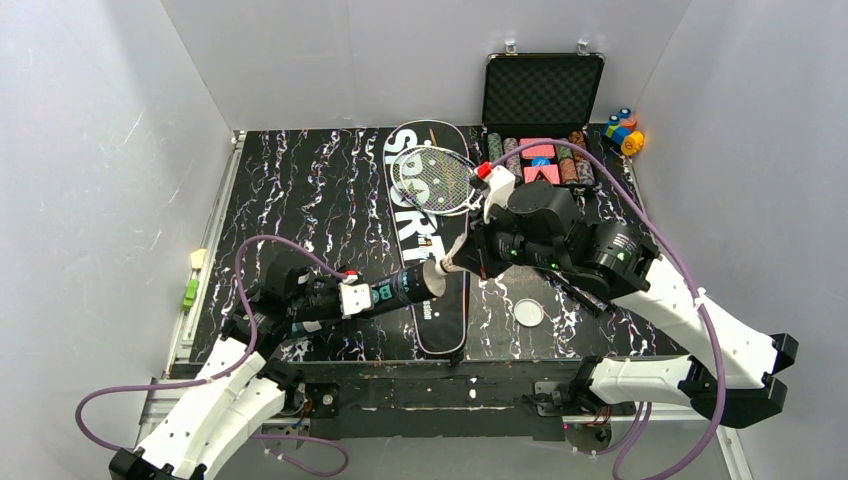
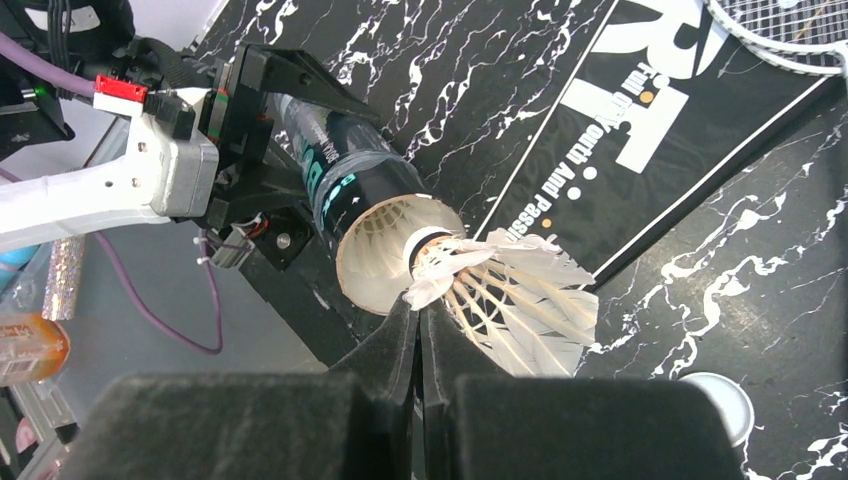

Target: Pack up the badminton gear

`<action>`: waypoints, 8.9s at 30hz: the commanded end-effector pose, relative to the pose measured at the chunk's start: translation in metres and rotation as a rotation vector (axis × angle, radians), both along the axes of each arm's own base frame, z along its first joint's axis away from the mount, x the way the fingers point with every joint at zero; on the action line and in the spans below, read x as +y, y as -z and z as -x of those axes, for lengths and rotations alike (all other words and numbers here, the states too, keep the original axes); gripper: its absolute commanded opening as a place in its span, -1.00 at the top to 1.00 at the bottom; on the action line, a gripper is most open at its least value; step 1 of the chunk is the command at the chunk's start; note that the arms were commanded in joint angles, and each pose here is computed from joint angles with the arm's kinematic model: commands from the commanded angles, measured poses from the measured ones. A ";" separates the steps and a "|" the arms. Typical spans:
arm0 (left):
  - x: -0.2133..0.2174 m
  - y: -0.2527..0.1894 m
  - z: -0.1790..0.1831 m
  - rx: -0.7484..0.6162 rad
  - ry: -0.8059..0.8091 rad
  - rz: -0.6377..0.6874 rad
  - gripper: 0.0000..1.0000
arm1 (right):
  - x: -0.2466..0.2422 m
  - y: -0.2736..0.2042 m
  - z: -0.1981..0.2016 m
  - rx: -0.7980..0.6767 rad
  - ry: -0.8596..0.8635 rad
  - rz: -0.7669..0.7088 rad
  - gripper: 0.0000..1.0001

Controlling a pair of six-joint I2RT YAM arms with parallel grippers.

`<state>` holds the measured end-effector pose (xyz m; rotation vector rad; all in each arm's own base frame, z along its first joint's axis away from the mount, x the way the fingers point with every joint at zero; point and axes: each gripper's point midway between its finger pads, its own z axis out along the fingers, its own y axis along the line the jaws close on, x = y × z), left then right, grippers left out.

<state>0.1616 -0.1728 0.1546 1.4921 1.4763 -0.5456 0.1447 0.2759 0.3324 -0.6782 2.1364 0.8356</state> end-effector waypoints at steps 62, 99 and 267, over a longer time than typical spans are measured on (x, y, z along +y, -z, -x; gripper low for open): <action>-0.011 -0.045 0.002 -0.066 0.032 0.115 0.79 | 0.054 0.081 -0.015 0.320 0.030 -0.171 -0.35; 0.004 0.003 0.005 -0.074 0.042 -0.021 0.77 | -0.141 0.272 -0.047 0.573 0.756 0.441 -0.09; -0.007 -0.029 0.003 -0.101 0.066 0.057 0.78 | 0.055 0.082 0.017 0.428 -0.318 -0.493 -0.11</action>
